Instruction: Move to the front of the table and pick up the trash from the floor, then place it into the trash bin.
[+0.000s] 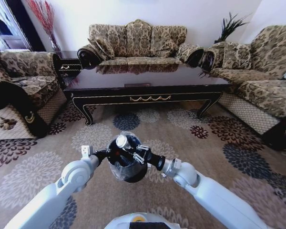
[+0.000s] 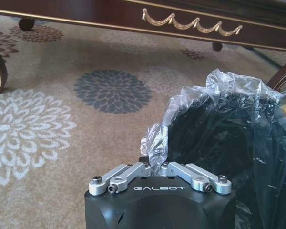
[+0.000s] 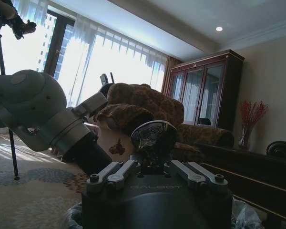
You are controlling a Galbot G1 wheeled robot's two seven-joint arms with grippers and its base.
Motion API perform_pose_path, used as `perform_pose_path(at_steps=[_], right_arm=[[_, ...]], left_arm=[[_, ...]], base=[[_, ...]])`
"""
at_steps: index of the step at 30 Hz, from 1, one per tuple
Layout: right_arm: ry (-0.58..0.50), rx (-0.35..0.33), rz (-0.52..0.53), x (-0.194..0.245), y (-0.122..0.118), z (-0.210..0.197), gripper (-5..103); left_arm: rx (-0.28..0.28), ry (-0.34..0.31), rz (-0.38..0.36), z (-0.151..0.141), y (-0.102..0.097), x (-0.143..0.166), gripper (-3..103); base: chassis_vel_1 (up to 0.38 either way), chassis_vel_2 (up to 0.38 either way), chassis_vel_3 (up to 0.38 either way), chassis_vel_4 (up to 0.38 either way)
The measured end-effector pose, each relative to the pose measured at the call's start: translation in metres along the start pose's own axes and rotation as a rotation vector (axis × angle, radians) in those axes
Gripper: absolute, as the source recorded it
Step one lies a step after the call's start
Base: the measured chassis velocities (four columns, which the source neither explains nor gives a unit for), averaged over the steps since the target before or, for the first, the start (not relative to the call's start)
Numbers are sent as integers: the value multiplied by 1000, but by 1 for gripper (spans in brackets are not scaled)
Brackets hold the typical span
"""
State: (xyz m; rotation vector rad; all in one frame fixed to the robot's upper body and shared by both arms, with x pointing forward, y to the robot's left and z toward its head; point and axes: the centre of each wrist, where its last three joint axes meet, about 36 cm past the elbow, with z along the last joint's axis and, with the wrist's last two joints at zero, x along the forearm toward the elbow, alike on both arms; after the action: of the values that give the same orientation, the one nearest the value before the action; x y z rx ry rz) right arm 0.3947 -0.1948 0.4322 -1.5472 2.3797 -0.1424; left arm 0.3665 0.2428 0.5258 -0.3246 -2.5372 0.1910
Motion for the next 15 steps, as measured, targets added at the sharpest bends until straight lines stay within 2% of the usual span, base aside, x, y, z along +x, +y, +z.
perform_pose_path(at_steps=[8, 9, 11, 13, 15], right_arm=[[16, 1, 4, 2, -5, 7, 15], [20, 0, 4, 2, -5, 7, 13], [26, -7, -1, 4, -6, 7, 22], [27, -9, -5, 6, -6, 6, 22], [27, -8, -8, 7, -7, 5, 33]], left_arm=[[-4, -7, 4, 0, -1, 4, 3], [-3, -10, 3, -1, -1, 4, 3], [-2, -13, 2, -1, -1, 4, 3], [-3, -13, 0, -1, -1, 4, 3], [-4, -13, -3, 0, 0, 4, 3]], base=[[0, 0, 0, 0], [0, 0, 0, 0], [0, 0, 0, 0], [0, 0, 0, 0], [0, 0, 0, 0]])
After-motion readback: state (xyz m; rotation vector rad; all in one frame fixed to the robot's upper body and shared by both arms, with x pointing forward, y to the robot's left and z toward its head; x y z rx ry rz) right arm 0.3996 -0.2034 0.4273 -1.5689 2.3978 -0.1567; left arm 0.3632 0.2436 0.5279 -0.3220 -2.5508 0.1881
